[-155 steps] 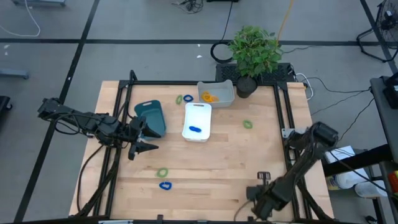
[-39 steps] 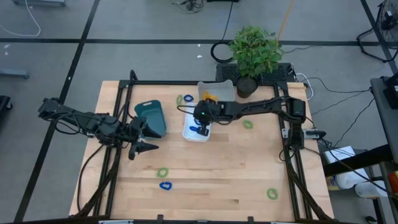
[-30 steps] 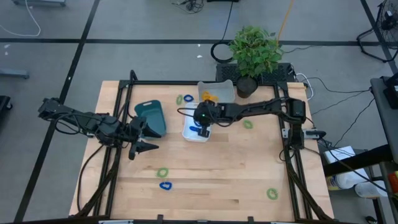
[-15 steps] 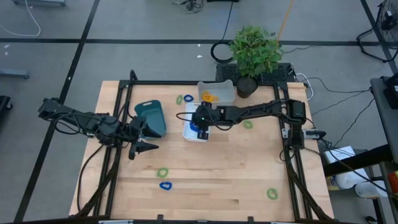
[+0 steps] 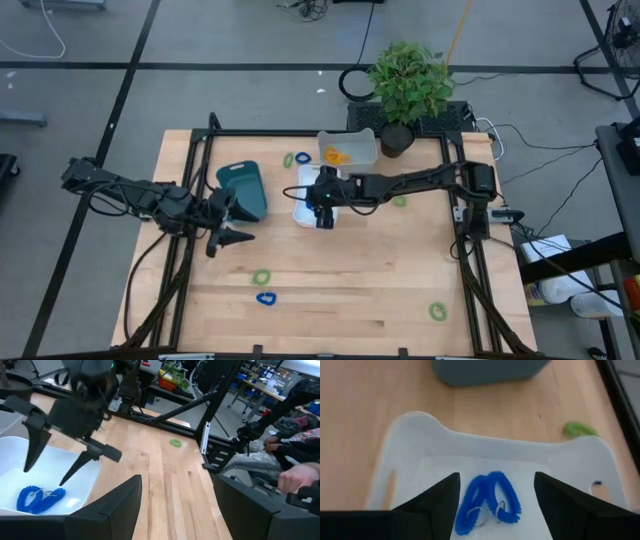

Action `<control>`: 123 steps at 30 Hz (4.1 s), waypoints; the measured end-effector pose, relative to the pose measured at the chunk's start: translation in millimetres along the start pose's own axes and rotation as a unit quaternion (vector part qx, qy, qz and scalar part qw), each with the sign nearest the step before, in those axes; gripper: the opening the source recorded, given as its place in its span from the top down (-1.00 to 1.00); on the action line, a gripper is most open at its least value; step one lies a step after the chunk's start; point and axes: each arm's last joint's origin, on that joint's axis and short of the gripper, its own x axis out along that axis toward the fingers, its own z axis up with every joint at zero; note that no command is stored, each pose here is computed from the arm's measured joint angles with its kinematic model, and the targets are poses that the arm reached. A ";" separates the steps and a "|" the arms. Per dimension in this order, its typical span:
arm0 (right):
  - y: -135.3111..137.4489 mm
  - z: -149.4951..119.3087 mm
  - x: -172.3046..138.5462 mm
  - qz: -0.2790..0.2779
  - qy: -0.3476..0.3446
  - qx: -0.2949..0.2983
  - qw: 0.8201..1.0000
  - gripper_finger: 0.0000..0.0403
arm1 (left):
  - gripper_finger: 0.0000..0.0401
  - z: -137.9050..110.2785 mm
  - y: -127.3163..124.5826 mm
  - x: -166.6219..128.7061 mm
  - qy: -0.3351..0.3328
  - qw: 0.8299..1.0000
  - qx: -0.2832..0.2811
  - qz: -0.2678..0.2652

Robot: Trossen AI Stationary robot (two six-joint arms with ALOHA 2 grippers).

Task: Sort spring keychains
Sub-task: Put the blue spring keychain into the white bin

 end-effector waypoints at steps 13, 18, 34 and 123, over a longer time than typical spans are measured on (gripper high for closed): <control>15.7 23.1 -37.2 0.011 -0.060 0.005 0.998 -0.19 | -0.26 -2.0 -3.1 -0.2 0.025 0.998 0.018 -0.055; 22.4 37.3 -70.7 0.024 -0.102 0.027 0.994 -0.19 | -0.26 -3.7 -2.1 3.5 0.030 0.998 0.026 -0.038; 57.7 43.6 -144.2 0.087 -0.118 0.042 0.988 -0.19 | -0.26 -8.3 -4.6 28.2 0.133 0.989 0.055 0.021; 81.3 -63.7 -255.4 0.227 -0.375 0.014 0.899 -0.19 | -0.26 -134.7 -85.0 190.4 0.575 0.789 0.135 0.170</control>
